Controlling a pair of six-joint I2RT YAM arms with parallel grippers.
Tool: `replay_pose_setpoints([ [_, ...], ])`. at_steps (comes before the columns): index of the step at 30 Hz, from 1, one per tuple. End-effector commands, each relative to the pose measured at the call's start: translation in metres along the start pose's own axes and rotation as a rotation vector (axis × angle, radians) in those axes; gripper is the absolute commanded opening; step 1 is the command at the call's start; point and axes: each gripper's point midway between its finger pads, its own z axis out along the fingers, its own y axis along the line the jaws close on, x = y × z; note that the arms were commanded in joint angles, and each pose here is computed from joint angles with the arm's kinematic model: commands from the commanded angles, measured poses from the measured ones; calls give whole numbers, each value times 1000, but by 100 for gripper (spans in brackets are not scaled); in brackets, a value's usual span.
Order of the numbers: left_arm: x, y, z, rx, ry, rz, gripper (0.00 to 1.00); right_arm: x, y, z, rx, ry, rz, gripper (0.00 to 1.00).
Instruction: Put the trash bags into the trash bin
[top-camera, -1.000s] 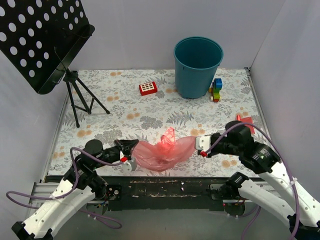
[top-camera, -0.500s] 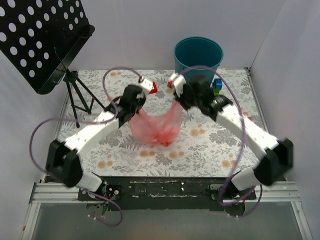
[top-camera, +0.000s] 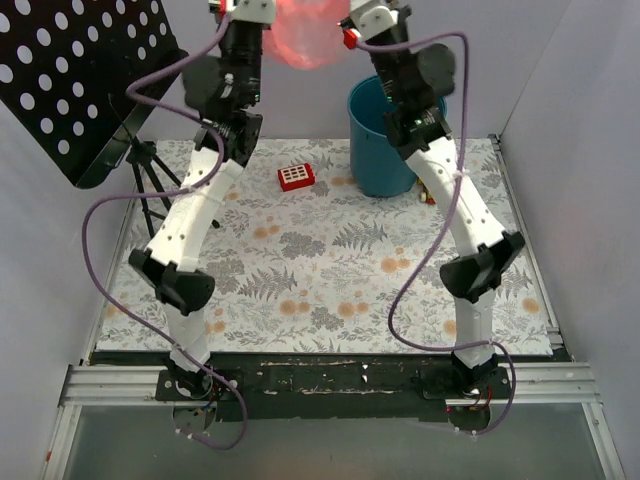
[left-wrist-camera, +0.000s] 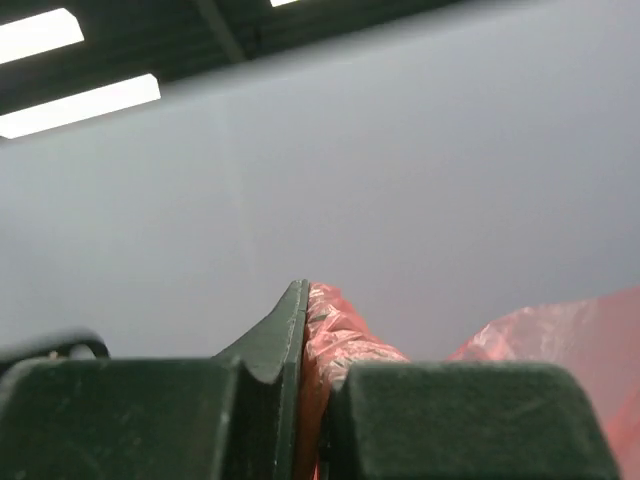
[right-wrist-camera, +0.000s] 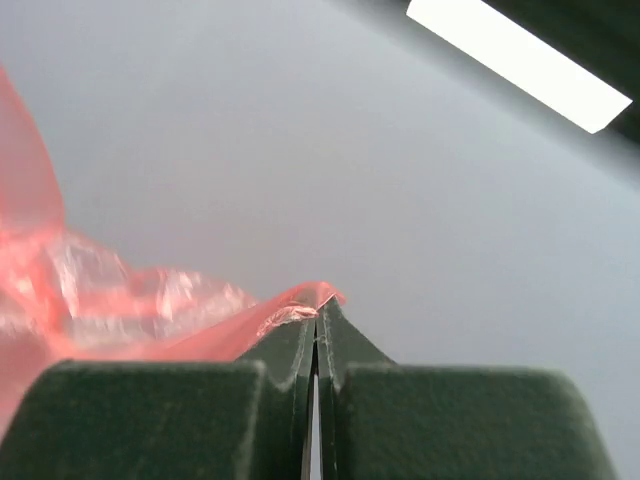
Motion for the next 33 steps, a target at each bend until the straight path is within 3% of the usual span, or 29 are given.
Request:
replay_pose_setpoints([
  [1, -186, 59, -45, -113, -571, 90, 0, -251, -153, -94, 503, -640, -320, 1],
  [2, -176, 53, -57, -106, -586, 109, 0, -248, -153, -107, 513, -635, -316, 1],
  [4, -134, 29, -80, -46, -549, 164, 0, -186, -106, -109, 371, -475, -280, 1],
  [6, -56, -12, -122, 82, -433, 223, 0, -84, -40, -135, 191, -203, -263, 1],
  [7, -1, -48, -163, 249, -369, 289, 0, -25, 4, -161, 43, -53, -282, 1],
  [8, 53, -80, -214, 427, -304, 381, 0, 58, 70, -209, -197, 169, -313, 1],
  [9, 112, -109, -294, 677, -255, 498, 0, 120, 136, -290, -510, 340, -305, 1],
  [10, 138, -120, -368, 878, -335, 646, 0, 142, 189, -378, -914, 436, -273, 1],
  [11, 144, -113, -434, 995, -391, 616, 0, 127, 219, -457, -1241, 426, -174, 1],
  [12, 119, -98, -467, 997, -446, 544, 0, 97, 220, -511, -1404, 416, -42, 1],
  [13, 119, -100, -498, 1085, -395, 441, 0, 75, 216, -529, -1408, 433, 48, 1],
  [14, 102, -97, -502, 1146, -376, 387, 0, 54, 206, -526, -1327, 436, 114, 1],
  [15, 100, -93, -502, 1186, -280, 337, 0, 40, 195, -513, -1226, 422, 140, 1],
  [18, 99, -78, -485, 1114, -121, 269, 0, 28, 155, -468, -914, 422, 155, 1],
  [22, 108, -72, -471, 1080, 78, 206, 0, 42, 145, -440, -801, 504, 132, 1],
  [26, 126, -76, -457, 1062, 451, 20, 0, 41, 153, -418, -753, 508, 209, 1],
  [29, 161, -61, -421, 760, 813, -72, 0, 56, 145, -397, -654, 611, 211, 1],
  [33, 219, -30, -418, 391, 1204, 12, 0, 108, 120, -372, -450, 890, 325, 1],
])
